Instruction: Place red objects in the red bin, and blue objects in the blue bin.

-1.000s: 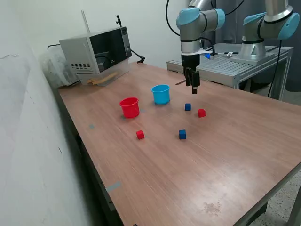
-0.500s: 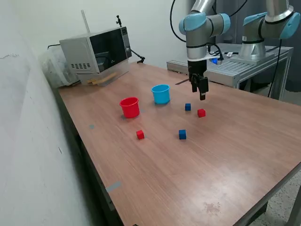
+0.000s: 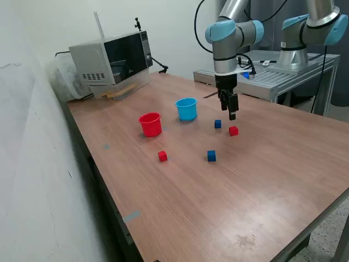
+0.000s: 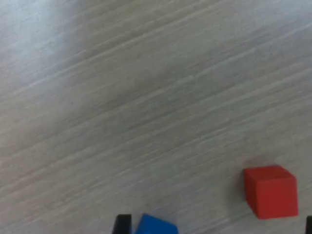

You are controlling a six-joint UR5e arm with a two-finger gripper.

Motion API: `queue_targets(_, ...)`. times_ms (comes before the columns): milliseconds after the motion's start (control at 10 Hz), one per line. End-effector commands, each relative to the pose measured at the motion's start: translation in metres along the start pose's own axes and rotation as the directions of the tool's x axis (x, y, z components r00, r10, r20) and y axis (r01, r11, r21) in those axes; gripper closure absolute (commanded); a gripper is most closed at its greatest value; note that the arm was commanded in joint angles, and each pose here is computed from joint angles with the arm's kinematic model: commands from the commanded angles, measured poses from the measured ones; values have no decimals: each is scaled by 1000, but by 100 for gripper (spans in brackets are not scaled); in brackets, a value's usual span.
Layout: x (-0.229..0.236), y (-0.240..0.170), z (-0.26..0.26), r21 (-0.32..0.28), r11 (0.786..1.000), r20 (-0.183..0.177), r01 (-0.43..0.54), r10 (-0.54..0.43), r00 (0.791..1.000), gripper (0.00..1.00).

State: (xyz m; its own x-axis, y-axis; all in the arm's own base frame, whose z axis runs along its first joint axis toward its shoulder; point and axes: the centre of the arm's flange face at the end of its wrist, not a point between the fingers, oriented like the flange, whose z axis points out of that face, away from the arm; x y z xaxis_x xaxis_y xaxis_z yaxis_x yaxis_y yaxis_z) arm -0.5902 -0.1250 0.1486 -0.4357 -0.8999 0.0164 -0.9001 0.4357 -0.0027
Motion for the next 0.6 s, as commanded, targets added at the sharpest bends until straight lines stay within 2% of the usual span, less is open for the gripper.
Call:
queue_targets(0, -5, 4, 2, -1, 996, 2, -93, 93, 996, 0)
queue_targets(100, -6, 6, 1, -8, 992, 7, -127, 127, 992, 0)
queue_targets(200, -8, 7, 2, -24, 981, 27, -194, 195, 980, 0)
queue_targets(300, -10, 10, 3, -59, 973, 50, -223, 226, 973, 0)
queue_targets(500, -16, 12, 10, -57, 968, 59, -246, 249, 967, 0)
